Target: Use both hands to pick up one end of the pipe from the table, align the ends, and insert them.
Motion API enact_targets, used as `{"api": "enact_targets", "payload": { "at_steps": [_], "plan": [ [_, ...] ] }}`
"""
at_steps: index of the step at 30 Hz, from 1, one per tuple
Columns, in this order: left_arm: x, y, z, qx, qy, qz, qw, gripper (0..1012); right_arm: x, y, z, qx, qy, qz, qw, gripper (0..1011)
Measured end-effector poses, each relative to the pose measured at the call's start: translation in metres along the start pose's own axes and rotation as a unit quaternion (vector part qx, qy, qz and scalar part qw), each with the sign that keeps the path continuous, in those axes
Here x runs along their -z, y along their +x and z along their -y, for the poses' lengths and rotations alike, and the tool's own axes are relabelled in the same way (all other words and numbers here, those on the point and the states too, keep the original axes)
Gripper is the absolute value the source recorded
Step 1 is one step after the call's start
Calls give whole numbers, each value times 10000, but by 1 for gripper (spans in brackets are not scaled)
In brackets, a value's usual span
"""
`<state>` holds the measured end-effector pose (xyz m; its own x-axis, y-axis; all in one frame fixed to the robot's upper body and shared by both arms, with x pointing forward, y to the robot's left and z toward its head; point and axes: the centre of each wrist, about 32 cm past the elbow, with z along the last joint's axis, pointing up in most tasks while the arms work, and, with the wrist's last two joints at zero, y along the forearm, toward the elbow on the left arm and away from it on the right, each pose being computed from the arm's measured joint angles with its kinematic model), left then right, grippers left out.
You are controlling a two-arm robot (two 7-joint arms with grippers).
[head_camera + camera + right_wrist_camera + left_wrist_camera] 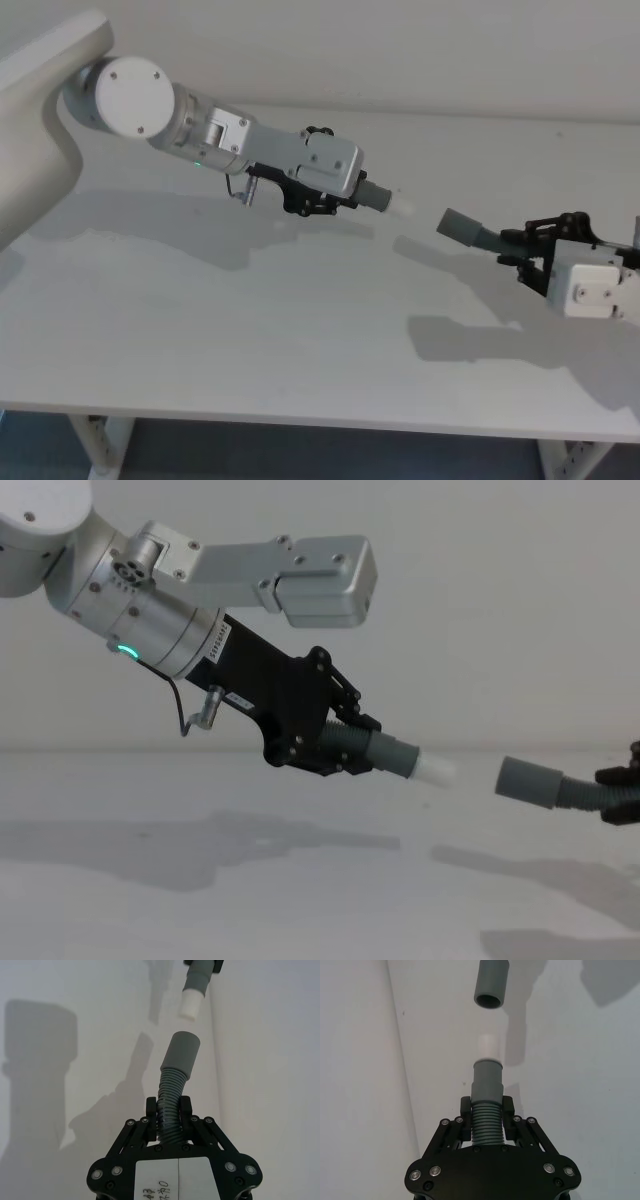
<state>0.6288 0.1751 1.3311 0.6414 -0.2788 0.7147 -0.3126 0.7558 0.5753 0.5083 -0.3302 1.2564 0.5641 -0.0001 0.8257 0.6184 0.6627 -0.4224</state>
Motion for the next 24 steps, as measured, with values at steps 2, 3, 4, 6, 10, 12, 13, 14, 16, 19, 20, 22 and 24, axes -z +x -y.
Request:
{"api": "enact_targets", "payload": {
  "at_steps": [2,3,4,6,10,12,13,14,16,19,20,22,24],
  "plan": [
    [-2,-1,2,1,-2,4,10000,344,-30,-8,-24,26,53,-60,10000,262],
    [-3,-1,2,2,-3,5,10000,344,-48,-13,-37,41,80,-97,9999,262],
    [-5,-1,3,1,-5,7,10000,344,-48,-13,-37,41,80,-97,9999,262],
    [-15,-1,7,1,-16,19,10000,344,-83,-22,-60,66,131,-175,9997,262],
    [-42,2,15,2,-45,46,10000,344,-113,-35,-82,82,179,-236,9995,262],
    [-46,2,17,2,-50,49,10000,344,-131,-43,-95,96,206,-272,9994,262],
    [-56,2,20,4,-60,55,10000,344,-137,-47,-100,101,210,-288,9993,262],
    [-60,2,21,6,-62,55,10000,344,-144,-51,-104,104,216,-296,9993,262],
    [-72,1,25,11,-65,56,10000,344,-149,-55,-110,111,213,-309,9992,262],
    [-89,-1,30,24,-70,60,10000,344,-158,-64,-121,130,203,-335,9991,262],
    [-91,-2,30,29,-68,58,10000,344,-160,-67,-125,137,194,-340,9991,262],
    [-104,-2,33,38,-70,57,10000,344,-161,-69,-129,146,177,-343,9991,262],
    [-112,-3,37,48,-72,57,9999,344,-155,-74,-135,154,149,-350,9992,262]
  ]
}}
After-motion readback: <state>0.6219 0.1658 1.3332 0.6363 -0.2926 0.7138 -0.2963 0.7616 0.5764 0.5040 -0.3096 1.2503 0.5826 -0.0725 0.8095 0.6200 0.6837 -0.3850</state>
